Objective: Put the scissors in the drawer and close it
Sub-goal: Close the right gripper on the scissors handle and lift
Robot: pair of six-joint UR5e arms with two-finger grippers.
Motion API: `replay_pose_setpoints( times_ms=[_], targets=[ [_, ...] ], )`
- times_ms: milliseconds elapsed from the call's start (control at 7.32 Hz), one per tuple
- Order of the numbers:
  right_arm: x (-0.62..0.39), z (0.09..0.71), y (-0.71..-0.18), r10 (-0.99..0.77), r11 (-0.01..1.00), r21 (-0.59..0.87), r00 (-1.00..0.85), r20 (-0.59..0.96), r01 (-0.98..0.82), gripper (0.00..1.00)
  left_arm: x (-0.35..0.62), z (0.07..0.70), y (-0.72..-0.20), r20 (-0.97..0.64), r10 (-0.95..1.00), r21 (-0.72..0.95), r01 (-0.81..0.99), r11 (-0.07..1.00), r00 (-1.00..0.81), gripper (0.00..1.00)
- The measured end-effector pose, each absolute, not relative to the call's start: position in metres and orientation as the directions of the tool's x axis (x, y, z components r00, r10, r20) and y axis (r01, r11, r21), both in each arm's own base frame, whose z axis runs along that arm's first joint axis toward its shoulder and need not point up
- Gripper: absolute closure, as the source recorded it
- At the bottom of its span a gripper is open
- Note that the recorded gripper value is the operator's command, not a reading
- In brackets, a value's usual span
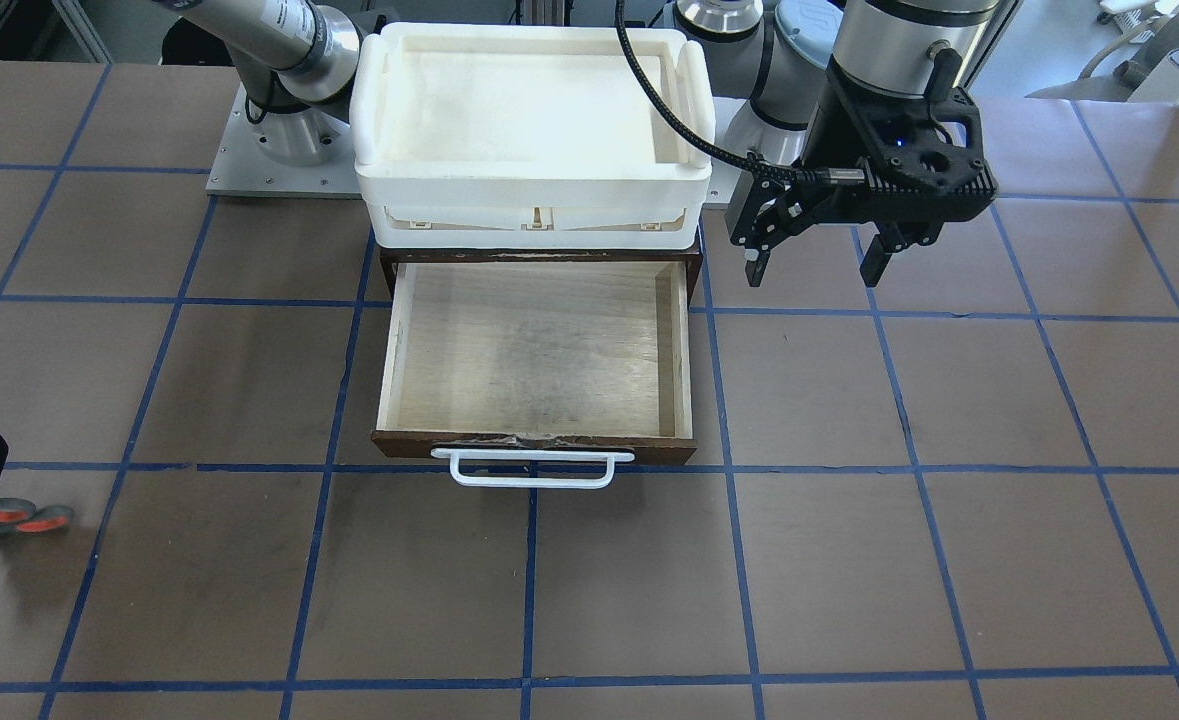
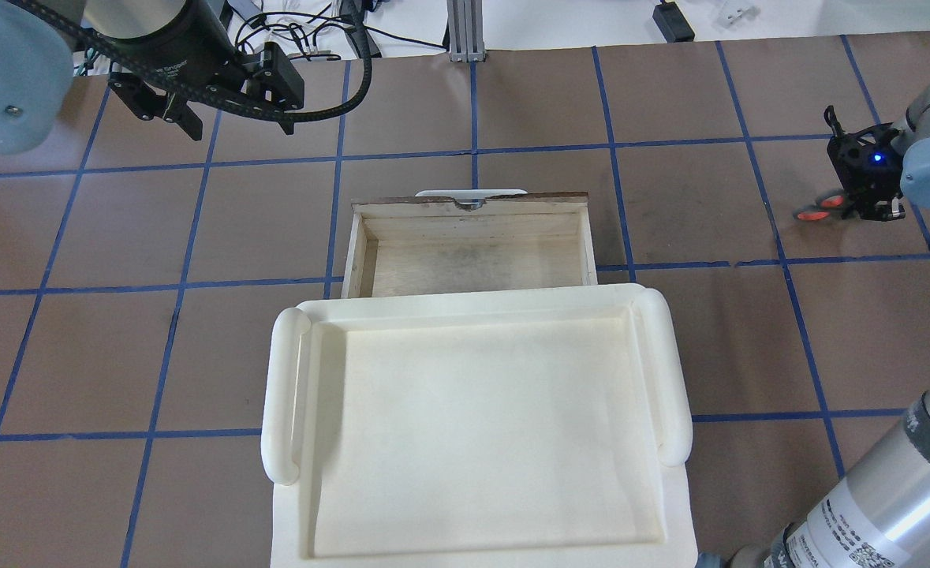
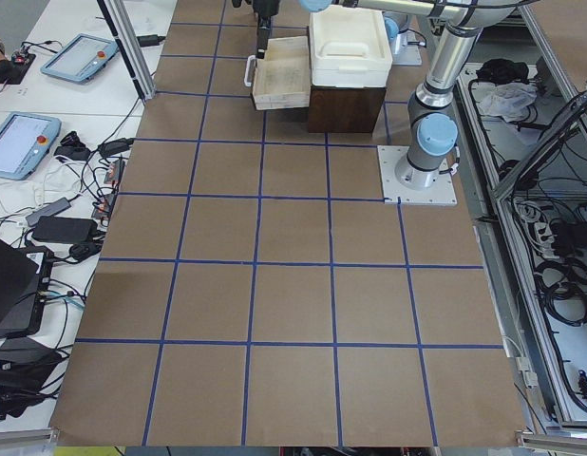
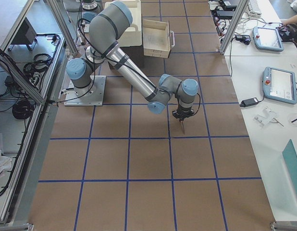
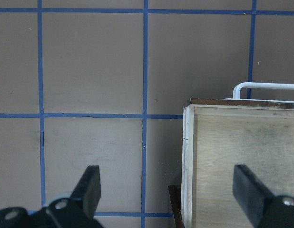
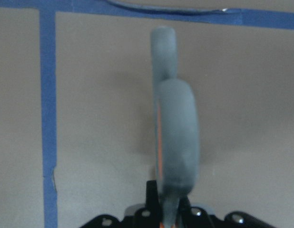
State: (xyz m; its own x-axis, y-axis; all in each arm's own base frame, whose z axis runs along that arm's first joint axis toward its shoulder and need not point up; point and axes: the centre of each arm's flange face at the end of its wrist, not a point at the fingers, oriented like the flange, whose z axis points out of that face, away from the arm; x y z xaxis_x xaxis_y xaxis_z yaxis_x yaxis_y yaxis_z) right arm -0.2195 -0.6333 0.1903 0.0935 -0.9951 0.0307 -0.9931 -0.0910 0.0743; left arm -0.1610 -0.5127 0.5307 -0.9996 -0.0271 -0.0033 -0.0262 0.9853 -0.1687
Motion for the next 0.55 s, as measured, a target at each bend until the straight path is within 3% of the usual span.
replay_pose_setpoints(
  times_ms=[546],
  targets=[
    [-0.186,0.247,-0.632,-0.991,-0.130,0.118,0.133,0.019,-0.984,1.00,-0.161,0.531,-0.513,-0.003,-0.027,-0.169,-0.026,0.985,-1.000,0.00]
  ],
)
